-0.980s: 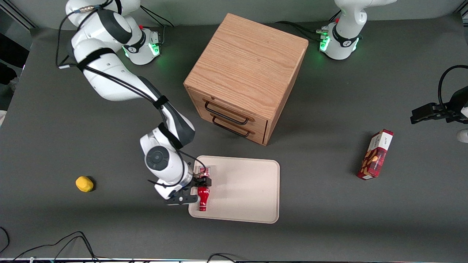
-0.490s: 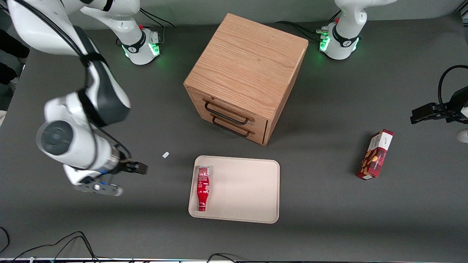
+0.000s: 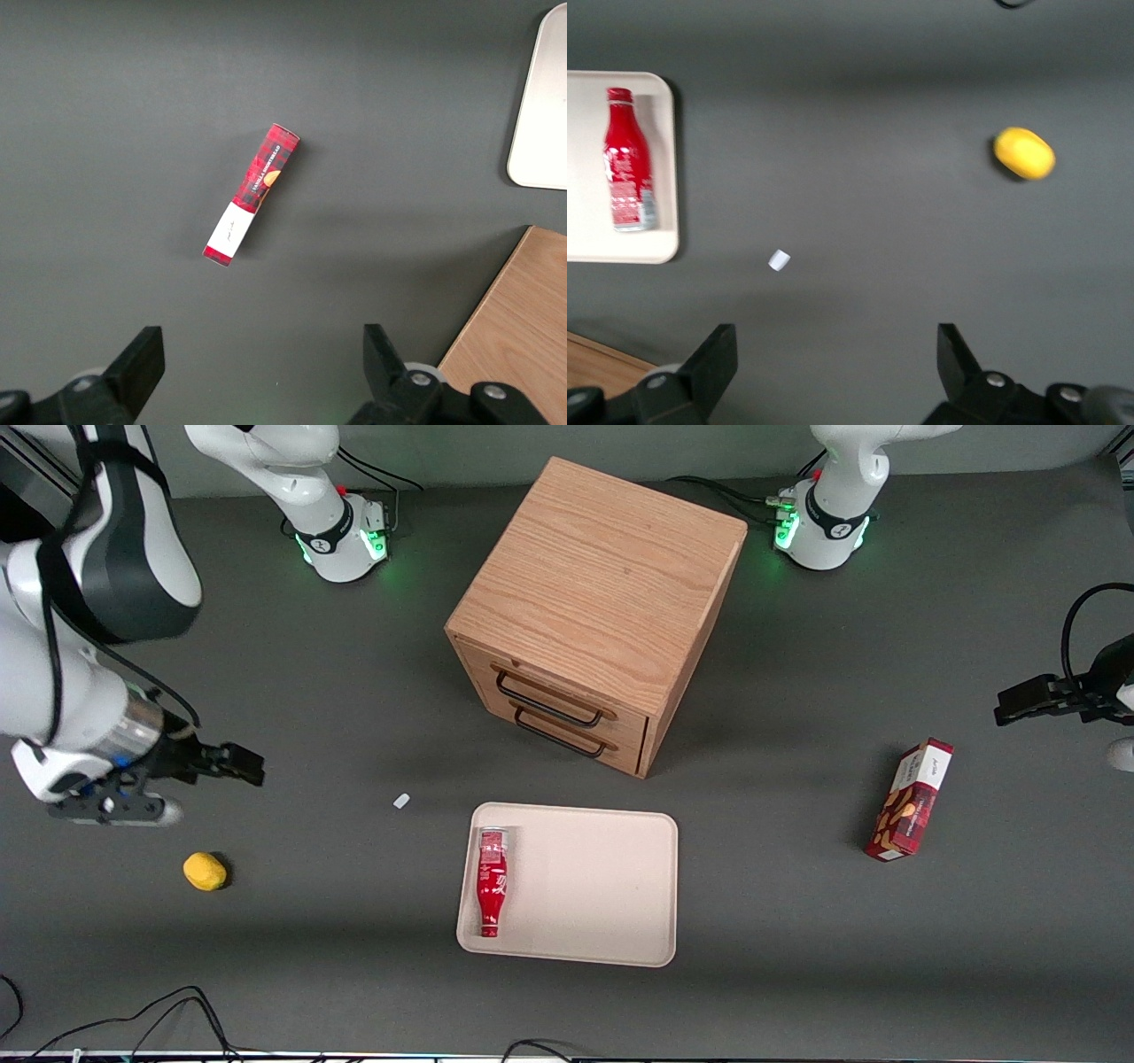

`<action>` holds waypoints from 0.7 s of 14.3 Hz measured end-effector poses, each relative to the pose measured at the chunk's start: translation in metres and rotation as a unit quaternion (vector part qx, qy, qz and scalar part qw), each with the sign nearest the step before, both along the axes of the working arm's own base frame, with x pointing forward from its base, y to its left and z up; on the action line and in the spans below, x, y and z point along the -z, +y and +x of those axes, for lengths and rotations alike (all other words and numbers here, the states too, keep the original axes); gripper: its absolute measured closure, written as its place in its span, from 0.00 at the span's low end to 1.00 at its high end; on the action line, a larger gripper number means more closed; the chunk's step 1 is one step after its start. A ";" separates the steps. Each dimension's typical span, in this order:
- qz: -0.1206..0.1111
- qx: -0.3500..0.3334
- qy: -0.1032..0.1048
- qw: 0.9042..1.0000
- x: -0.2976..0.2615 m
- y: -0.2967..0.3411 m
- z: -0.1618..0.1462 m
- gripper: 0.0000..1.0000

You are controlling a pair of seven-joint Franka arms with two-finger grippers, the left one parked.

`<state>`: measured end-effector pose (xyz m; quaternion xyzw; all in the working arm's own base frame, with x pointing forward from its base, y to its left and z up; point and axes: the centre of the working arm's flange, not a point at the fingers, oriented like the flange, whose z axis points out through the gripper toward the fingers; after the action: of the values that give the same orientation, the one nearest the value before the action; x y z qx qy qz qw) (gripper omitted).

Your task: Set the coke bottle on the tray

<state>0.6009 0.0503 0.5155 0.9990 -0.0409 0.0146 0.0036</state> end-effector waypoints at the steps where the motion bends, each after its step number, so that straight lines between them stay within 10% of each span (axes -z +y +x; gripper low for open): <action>1: -0.001 0.006 -0.003 1.000 -0.004 -0.006 -0.017 0.00; 10: -0.010 0.035 -0.021 0.999 -0.054 -0.027 -0.103 0.00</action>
<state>0.4980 0.0237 0.5699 0.9964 -0.0760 0.0362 0.0132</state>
